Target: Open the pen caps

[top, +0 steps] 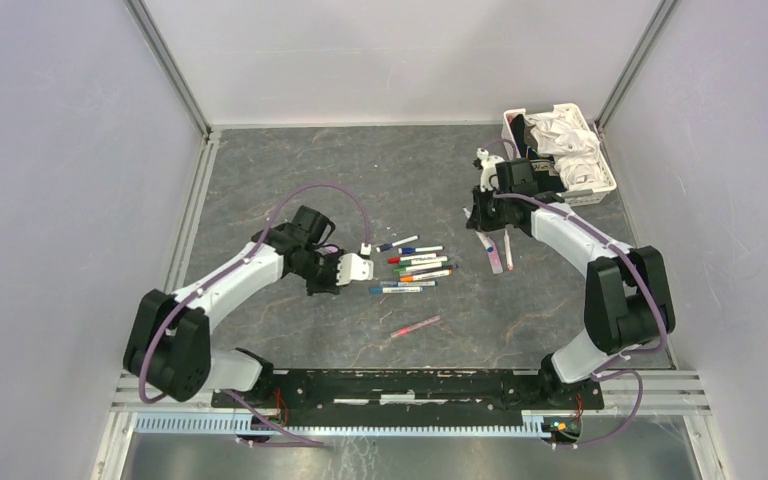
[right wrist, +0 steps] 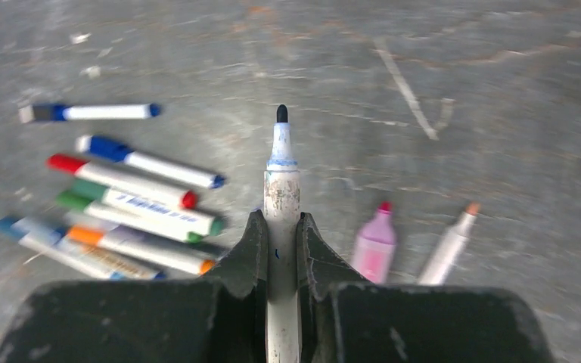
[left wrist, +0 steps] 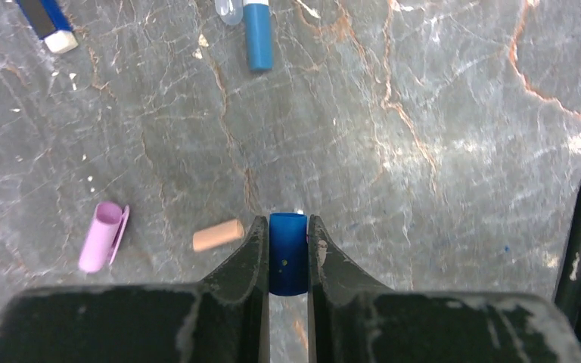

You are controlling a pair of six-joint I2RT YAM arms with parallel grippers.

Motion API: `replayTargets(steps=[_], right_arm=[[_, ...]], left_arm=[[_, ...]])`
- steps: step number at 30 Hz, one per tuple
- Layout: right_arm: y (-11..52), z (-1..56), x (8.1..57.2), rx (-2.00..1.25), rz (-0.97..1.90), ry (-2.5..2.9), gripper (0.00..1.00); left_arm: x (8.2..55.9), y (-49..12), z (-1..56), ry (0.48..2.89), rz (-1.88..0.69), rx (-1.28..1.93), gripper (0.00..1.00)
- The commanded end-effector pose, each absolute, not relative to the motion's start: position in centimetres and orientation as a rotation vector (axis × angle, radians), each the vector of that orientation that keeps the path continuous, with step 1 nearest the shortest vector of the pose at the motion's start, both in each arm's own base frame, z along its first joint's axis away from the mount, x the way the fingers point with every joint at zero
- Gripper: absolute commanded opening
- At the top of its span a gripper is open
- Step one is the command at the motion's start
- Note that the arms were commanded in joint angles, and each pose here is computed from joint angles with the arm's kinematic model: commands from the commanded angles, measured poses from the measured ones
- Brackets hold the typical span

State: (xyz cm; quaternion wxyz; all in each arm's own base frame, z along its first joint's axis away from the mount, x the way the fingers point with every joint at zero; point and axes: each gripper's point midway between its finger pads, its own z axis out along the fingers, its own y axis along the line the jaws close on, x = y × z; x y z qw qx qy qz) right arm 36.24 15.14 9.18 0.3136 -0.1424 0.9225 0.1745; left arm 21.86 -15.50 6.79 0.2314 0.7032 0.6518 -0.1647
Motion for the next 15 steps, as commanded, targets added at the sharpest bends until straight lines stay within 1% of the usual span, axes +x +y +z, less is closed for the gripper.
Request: replayTargets(steps=[1,8,10,12,14,15], right_arm=[[10.9,8.9,39.0,-0.177,0.151,2.376,0.00],[8.0,7.4,40.8,-0.107,-0.036,2.375,0.00],[7.6,6.7,41.0,-0.106,-0.062,2.389,0.00],[7.5,6.1,41.1,-0.118,-0.070,2.398,0.05],[7.2,5.3,41.0,-0.122,-0.091,2.413,0.18],[7.0,5.0,40.9,-0.122,-0.103,2.420,0.20]], left_arm=[[24.4,-17.7,6.3,1.811,-0.454,1.818,0.02],[25.7,-17.6,3.4,1.868,-0.388,1.838,0.04],[25.8,-17.3,2.7,1.885,-0.371,1.846,0.06],[26.0,-17.1,2.2,1.903,-0.356,1.844,0.14],[25.9,-17.1,2.1,1.917,-0.360,1.841,0.20],[25.8,-17.2,2.5,1.918,-0.370,1.836,0.24]])
